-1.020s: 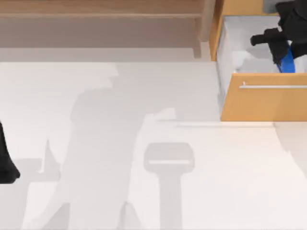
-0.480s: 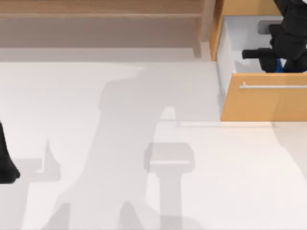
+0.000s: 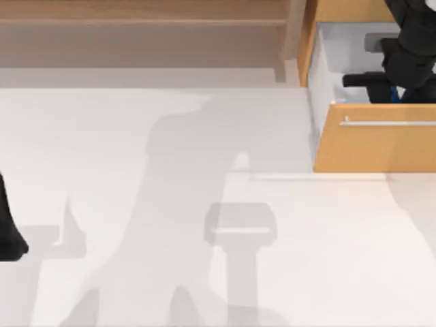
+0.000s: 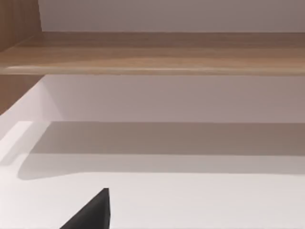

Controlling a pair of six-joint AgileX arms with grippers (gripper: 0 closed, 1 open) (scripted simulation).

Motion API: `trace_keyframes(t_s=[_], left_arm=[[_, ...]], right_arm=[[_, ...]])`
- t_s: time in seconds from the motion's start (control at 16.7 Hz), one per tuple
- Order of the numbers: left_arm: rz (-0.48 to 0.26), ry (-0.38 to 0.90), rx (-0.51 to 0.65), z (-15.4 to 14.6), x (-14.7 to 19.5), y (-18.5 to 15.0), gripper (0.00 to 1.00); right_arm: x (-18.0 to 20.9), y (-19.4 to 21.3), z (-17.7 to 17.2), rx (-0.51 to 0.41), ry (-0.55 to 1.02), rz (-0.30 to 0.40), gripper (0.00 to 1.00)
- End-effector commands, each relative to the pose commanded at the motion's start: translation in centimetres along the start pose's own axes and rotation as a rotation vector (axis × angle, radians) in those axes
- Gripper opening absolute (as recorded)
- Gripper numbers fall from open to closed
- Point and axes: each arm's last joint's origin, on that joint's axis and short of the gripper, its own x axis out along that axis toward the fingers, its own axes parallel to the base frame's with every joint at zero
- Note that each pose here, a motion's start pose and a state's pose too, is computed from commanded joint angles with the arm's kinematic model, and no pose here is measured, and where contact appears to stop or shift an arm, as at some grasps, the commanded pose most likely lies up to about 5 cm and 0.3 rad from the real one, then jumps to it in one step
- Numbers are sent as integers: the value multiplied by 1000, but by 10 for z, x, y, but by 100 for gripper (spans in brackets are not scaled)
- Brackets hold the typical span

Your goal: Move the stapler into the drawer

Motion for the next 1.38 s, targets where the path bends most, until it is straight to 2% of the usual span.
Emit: trace_keyframes(t_s=[0.24,1.02,1.38], left_arm=[[0,0,0,0,0,0,100],[0,0,0,0,0,0,100],[0,0,0,0,0,0,100]], right_arm=[[1,0,0,-1,0,0,0],[1,0,0,-1,0,0,98],[1,0,0,-1,0,0,100]])
